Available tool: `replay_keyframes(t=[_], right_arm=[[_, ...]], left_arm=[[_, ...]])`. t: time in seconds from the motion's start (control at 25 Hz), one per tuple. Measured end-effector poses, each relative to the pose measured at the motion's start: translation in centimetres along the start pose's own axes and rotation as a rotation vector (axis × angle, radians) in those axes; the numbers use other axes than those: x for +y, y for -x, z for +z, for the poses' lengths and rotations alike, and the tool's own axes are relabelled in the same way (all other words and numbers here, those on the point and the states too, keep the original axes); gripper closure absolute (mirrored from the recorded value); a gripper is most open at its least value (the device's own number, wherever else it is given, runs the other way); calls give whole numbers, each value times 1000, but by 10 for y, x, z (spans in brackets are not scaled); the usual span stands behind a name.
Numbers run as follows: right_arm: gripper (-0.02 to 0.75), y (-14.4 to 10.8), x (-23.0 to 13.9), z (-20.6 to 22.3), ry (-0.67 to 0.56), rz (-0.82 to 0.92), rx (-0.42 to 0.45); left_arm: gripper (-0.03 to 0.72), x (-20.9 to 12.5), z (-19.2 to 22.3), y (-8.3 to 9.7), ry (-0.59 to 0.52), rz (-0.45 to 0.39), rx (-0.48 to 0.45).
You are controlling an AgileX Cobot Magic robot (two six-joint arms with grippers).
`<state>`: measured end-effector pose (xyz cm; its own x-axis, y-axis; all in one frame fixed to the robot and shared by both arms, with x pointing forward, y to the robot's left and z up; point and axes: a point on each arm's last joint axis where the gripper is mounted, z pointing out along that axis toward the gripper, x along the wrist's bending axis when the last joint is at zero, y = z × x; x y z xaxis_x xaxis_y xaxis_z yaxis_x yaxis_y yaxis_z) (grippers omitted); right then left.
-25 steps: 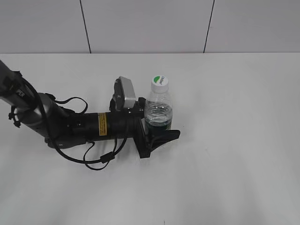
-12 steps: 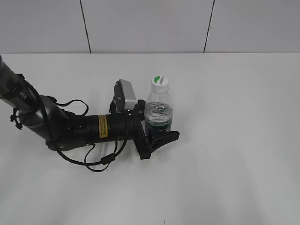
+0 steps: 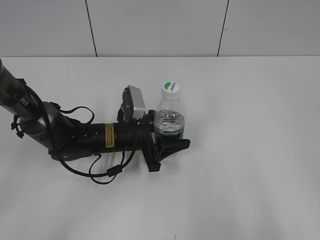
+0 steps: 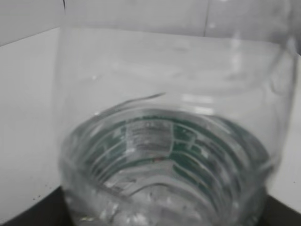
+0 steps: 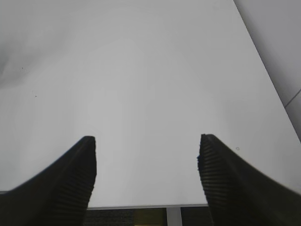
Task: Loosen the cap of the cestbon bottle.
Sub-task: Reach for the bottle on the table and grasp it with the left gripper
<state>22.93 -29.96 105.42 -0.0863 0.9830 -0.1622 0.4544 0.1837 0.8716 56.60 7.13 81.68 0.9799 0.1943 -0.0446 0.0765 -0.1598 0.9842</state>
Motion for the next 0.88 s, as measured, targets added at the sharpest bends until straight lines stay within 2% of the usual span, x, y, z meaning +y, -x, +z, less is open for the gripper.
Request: replay_keyframes(t=[0.08, 0.88], right_arm=[[220, 0, 0, 0, 0, 0, 0], [220, 0, 0, 0, 0, 0, 0]], left_arm=[[276, 0, 0, 0, 0, 0, 0], [277, 0, -1, 0, -3, 4, -9]])
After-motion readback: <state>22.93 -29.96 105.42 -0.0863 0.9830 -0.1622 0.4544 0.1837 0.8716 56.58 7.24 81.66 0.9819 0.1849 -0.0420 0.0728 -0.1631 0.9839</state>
